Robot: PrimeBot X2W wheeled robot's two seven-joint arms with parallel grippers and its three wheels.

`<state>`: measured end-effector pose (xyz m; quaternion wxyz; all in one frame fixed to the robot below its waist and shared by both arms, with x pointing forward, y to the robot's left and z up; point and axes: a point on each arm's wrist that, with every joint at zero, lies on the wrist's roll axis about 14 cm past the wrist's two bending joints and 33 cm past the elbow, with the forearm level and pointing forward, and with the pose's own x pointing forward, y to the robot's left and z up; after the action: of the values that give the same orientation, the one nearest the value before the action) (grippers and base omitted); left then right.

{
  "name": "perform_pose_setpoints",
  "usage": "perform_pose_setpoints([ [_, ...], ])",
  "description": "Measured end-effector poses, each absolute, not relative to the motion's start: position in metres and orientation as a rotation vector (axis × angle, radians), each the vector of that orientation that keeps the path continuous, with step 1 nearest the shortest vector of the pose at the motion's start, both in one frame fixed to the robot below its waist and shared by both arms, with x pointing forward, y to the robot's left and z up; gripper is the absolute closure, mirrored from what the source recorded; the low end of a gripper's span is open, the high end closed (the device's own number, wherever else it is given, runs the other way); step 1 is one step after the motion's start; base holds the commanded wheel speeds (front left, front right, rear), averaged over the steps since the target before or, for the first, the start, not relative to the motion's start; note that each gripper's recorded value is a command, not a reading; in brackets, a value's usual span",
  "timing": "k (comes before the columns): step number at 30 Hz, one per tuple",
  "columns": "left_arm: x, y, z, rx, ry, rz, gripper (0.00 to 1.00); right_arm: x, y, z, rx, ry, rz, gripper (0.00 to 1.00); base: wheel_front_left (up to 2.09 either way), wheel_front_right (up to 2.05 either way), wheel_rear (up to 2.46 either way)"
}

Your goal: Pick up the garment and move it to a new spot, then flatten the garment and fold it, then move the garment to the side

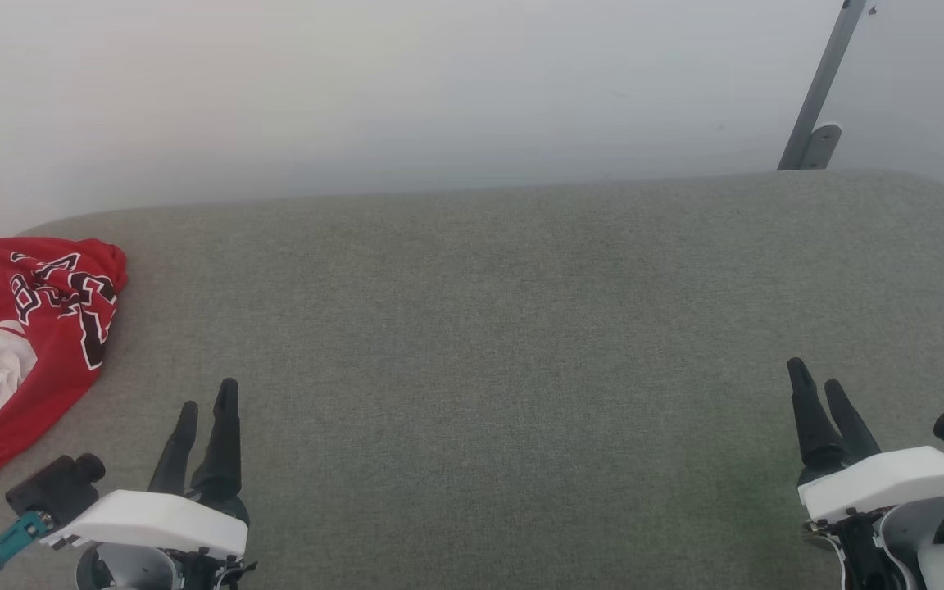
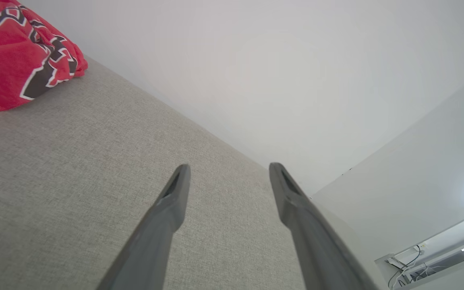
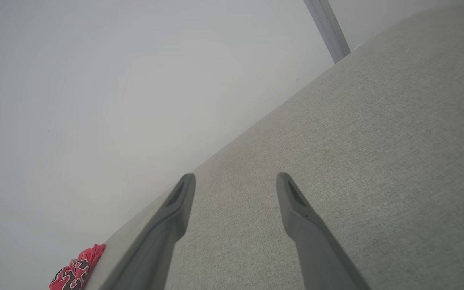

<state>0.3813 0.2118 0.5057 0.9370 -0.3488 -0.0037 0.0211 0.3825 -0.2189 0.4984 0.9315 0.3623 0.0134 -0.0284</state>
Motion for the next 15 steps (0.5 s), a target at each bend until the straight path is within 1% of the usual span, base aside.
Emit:
perform_pose_setpoints([
  [15, 0.3799, 0.2126, 0.5131, -0.556, -0.051, 0.023, 0.0, 0.3839, -0.2223, 0.5071, 0.588, 0.002, -0.049, 0.0, 0.0, 0.0, 0.0],
])
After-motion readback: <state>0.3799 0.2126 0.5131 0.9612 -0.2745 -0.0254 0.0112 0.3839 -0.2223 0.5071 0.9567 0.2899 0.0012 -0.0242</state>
